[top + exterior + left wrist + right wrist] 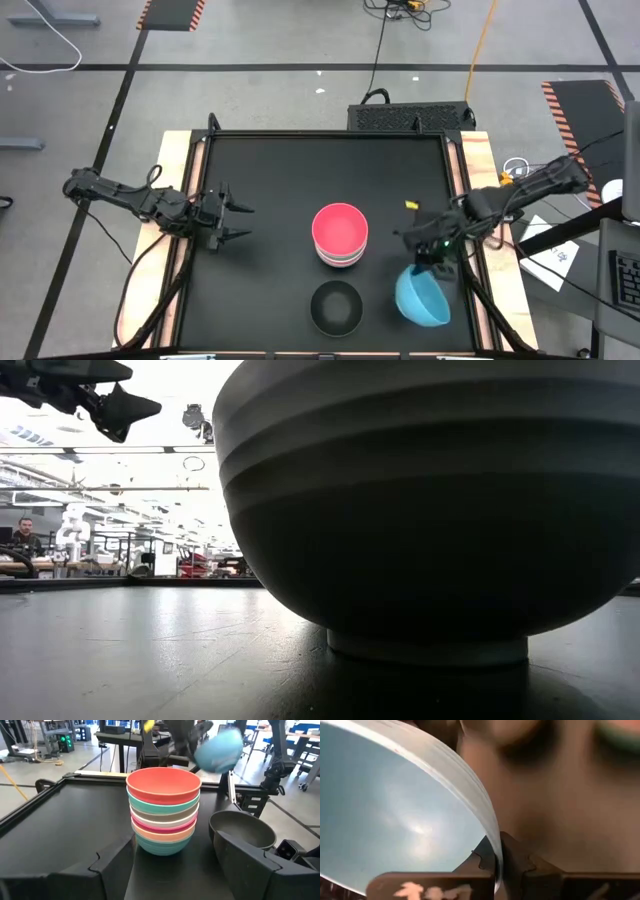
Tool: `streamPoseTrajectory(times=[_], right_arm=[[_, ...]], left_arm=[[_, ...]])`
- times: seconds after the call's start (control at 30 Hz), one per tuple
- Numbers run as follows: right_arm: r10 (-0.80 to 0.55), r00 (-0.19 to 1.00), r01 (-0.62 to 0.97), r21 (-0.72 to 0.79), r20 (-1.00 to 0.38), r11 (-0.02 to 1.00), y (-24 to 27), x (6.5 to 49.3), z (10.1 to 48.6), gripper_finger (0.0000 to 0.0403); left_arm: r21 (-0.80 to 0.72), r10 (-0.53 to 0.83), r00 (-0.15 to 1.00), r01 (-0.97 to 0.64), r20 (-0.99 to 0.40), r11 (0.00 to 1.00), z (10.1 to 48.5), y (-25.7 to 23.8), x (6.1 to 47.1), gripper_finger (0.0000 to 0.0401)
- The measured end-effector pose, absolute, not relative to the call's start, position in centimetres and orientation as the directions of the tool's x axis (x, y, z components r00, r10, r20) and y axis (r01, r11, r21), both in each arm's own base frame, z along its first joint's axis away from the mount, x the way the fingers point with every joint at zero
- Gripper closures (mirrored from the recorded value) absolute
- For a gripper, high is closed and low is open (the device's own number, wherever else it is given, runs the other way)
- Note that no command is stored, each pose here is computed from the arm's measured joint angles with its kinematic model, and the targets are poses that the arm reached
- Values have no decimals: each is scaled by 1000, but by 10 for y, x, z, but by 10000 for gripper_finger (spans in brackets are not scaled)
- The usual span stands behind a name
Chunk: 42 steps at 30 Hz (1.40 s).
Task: Nest bowls inside each other
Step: Stack the blue bowl on top of the red bowl
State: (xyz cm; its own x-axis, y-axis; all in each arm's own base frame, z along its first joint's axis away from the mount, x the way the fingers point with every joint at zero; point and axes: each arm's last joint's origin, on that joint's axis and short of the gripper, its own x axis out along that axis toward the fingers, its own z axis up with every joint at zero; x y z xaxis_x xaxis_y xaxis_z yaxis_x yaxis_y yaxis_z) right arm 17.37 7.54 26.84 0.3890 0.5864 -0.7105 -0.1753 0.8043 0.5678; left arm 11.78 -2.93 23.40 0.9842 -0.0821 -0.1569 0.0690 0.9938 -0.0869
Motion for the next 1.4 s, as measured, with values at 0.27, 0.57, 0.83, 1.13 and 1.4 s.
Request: streamPoseTrajectory(times=[0.27, 0.57, 0.83, 1.13, 1.4], right_arm=[[334, 756, -196, 292, -563, 936, 45, 198, 335, 402], [168, 812, -84, 172, -559, 981, 10, 234, 353, 402], [50, 633, 79, 129, -773, 988, -30, 270, 366, 402], [31, 496, 77, 80, -868, 994, -44, 309, 399, 403], [82, 334, 120, 129, -939, 984, -46, 334, 405, 403]], left_arm=[[-90, -107, 983, 94, -150, 992, 235, -30, 118, 128], [-104, -108, 982, 93, -153, 990, 234, -30, 118, 128], [-109, -109, 981, 92, -158, 990, 234, -30, 118, 128], [-95, -106, 971, 87, -214, 992, 228, -30, 117, 128], [-90, -106, 971, 88, -216, 992, 228, -30, 117, 128]])
